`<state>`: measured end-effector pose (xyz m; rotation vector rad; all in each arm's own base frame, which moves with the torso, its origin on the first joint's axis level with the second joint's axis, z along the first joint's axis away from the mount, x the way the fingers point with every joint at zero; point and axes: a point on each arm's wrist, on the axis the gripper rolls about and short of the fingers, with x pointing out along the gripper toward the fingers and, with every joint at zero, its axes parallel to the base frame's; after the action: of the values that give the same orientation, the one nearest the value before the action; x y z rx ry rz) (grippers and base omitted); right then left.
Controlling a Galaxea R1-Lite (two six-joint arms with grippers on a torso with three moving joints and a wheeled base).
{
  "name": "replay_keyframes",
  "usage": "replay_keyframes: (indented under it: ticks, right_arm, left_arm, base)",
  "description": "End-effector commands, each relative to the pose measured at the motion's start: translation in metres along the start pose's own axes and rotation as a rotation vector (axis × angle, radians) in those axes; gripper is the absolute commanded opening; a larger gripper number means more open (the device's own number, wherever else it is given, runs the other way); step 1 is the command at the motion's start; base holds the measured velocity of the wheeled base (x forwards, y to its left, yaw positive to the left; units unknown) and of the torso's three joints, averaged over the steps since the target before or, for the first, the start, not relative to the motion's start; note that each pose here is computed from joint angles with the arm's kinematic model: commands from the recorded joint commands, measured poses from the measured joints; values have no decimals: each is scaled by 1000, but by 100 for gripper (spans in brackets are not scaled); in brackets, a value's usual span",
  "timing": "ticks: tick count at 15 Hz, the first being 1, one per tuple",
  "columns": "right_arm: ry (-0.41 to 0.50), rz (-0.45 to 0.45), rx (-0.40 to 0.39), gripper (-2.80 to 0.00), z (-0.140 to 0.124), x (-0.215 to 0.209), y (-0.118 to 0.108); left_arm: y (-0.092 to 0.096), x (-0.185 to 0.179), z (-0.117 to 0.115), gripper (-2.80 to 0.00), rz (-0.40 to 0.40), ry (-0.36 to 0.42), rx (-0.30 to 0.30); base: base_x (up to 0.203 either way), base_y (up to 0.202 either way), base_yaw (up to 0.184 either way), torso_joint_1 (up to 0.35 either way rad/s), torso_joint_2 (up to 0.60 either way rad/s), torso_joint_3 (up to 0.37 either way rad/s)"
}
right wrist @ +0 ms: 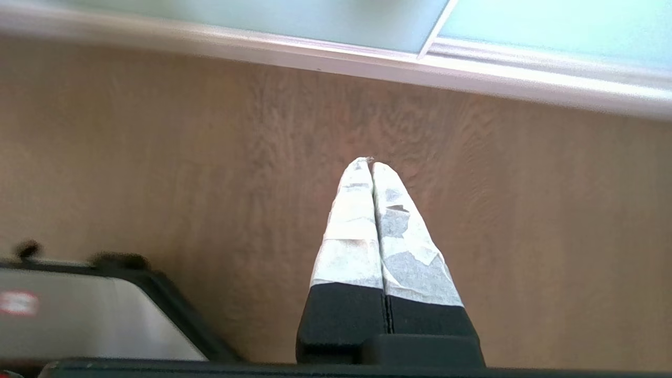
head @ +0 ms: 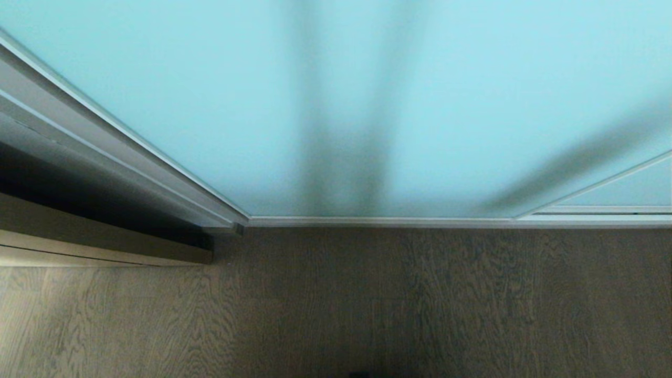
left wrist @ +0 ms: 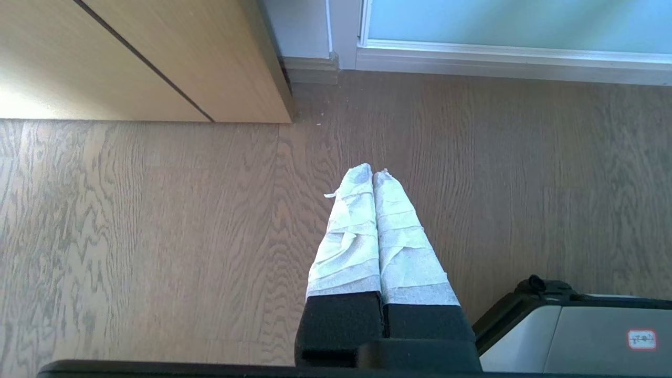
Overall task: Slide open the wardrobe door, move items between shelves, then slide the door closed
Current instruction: Open the door
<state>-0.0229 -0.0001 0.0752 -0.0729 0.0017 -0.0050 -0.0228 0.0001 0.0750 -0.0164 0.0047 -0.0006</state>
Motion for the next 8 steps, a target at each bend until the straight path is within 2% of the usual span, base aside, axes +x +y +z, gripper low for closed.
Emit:
replay_keyframes:
  ticks: [1, 3, 5, 8]
  right_arm:
    - [-17, -1, -20, -280, 2, 0, 0]
    - [-66, -8, -9, -280, 16, -4, -1]
    - [-160, -11, 36, -280, 59, -15, -5]
    - [-177, -9, 108, -280, 117, -12, -9]
  left_arm:
    - [0, 0, 0, -280, 1, 1, 0]
    - [0, 0, 0, -280, 1, 3, 0]
    - [0, 0, 0, -280, 1, 1, 0]
    - [0, 0, 0, -280, 1, 1, 0]
  base:
    - [0, 0, 0, 0, 0, 0]
    - [0, 0, 0, 0, 0, 0]
    - [0, 0, 0, 0, 0, 0]
    - [0, 0, 0, 0, 0, 0]
